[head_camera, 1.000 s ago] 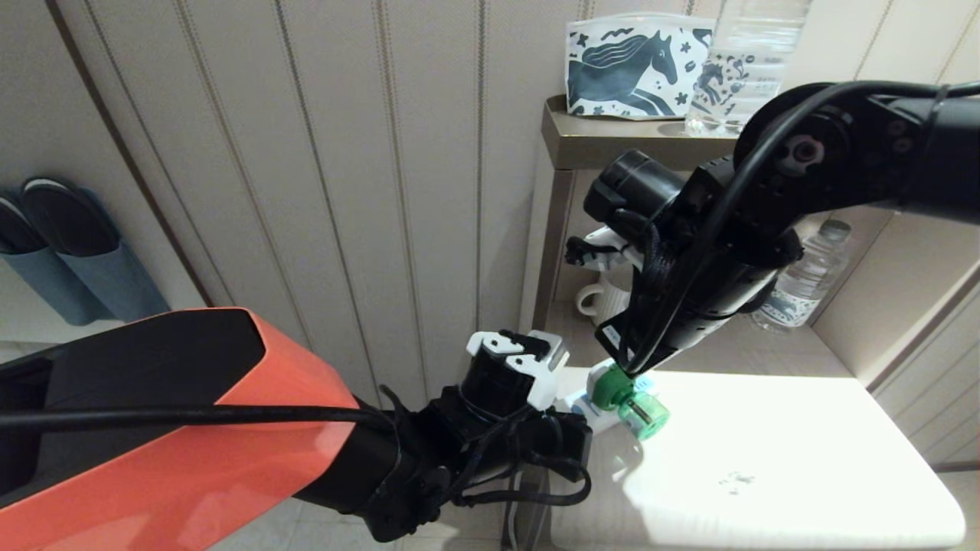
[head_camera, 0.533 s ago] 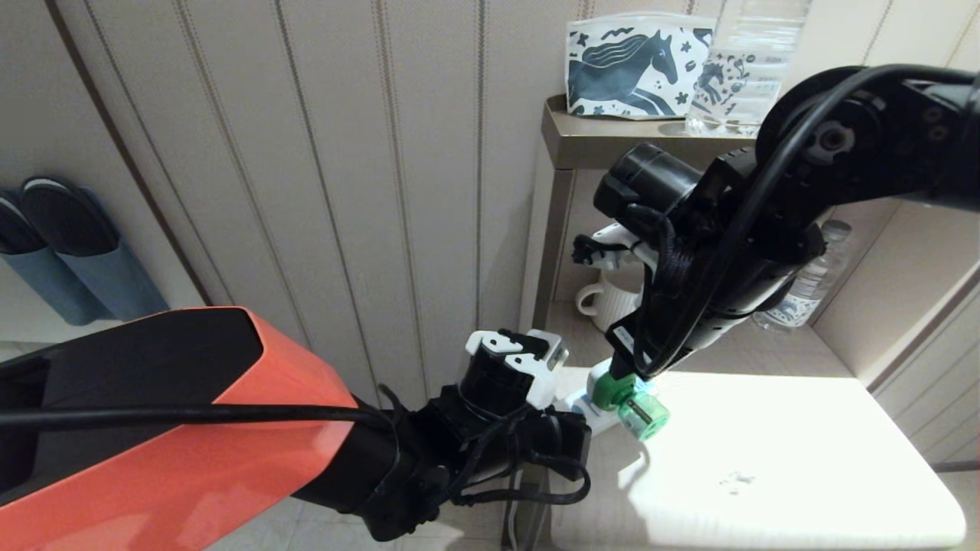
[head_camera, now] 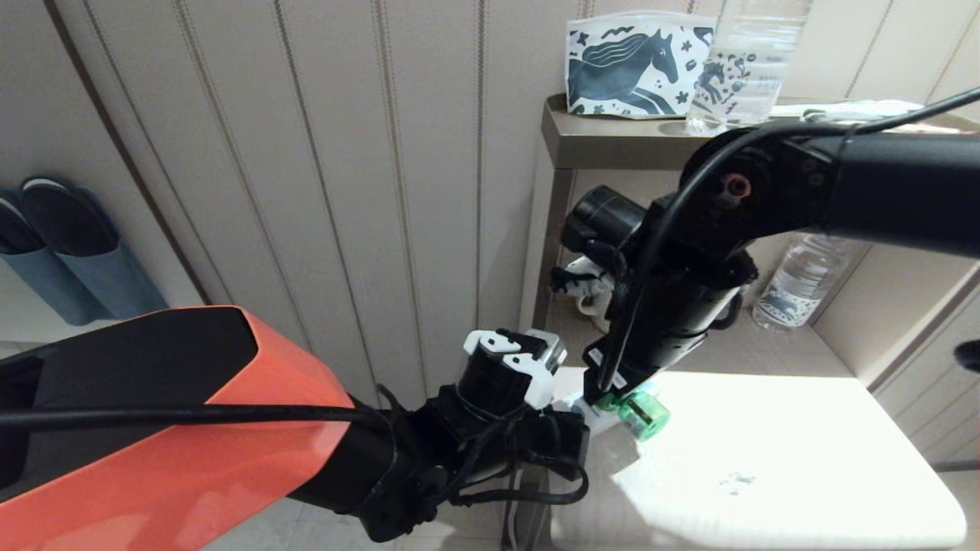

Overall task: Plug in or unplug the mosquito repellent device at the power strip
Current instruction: Hold the socket with your left hand and unplug it with your right hand

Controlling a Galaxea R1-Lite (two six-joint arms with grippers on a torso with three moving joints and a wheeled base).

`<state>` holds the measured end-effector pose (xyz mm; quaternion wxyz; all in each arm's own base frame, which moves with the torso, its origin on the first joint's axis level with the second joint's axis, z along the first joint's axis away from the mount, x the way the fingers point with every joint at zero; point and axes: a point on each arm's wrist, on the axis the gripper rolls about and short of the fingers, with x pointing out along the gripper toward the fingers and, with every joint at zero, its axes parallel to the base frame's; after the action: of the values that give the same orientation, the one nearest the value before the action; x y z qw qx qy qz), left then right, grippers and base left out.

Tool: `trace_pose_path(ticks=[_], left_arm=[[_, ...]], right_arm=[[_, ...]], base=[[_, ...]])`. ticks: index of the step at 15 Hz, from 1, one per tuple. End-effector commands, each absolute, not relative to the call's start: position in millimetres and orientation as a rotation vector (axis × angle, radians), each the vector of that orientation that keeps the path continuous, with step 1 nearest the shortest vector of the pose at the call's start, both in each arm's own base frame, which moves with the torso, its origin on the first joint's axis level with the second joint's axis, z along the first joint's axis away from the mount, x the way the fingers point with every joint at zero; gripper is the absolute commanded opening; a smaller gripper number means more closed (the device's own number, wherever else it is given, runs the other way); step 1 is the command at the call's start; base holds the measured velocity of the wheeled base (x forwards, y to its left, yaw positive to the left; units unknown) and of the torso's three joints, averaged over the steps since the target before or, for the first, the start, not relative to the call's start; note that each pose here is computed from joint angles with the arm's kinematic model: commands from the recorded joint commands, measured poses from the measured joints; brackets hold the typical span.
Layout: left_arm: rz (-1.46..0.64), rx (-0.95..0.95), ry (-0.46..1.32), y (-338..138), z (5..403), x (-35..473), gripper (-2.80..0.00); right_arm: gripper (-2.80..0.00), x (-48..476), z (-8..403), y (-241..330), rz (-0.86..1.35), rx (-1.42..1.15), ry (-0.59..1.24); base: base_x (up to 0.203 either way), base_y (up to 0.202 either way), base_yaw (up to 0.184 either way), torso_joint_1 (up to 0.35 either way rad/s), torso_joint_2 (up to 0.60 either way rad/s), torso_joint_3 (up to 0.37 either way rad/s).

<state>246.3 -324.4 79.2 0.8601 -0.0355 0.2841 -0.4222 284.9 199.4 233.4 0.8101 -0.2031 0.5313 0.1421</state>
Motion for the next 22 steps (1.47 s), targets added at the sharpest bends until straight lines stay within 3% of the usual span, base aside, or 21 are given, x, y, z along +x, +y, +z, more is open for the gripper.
trace_pose_path(ticks=[1,14,15,22], left_arm=[[-0.886,-0.080,0.591,-324,81,246,-2.80],[-0.884,-0.080,0.594,-324,79,247,-2.80],[-0.884,-0.078,0.596,-324,78,248,-2.80],[-0.881,-0.078,0.598,-324,78,248,-2.80]], right_arm=[[0.00,293,217,205,0.296,-0.455,1.179],[0.00,305,206,204,0.299,-0.429,1.204],[-2.80,306,205,204,0.297,-0.429,1.205],[-2.80,307,203,203,0.298,-0.423,1.214]], base=[[0.000,0.000,0.000,0.000,0.00,0.000],[0.000,0.000,0.000,0.000,0.00,0.000],[0.000,0.000,0.000,0.000,0.00,0.000],[0.000,0.000,0.000,0.000,0.00,0.000]])
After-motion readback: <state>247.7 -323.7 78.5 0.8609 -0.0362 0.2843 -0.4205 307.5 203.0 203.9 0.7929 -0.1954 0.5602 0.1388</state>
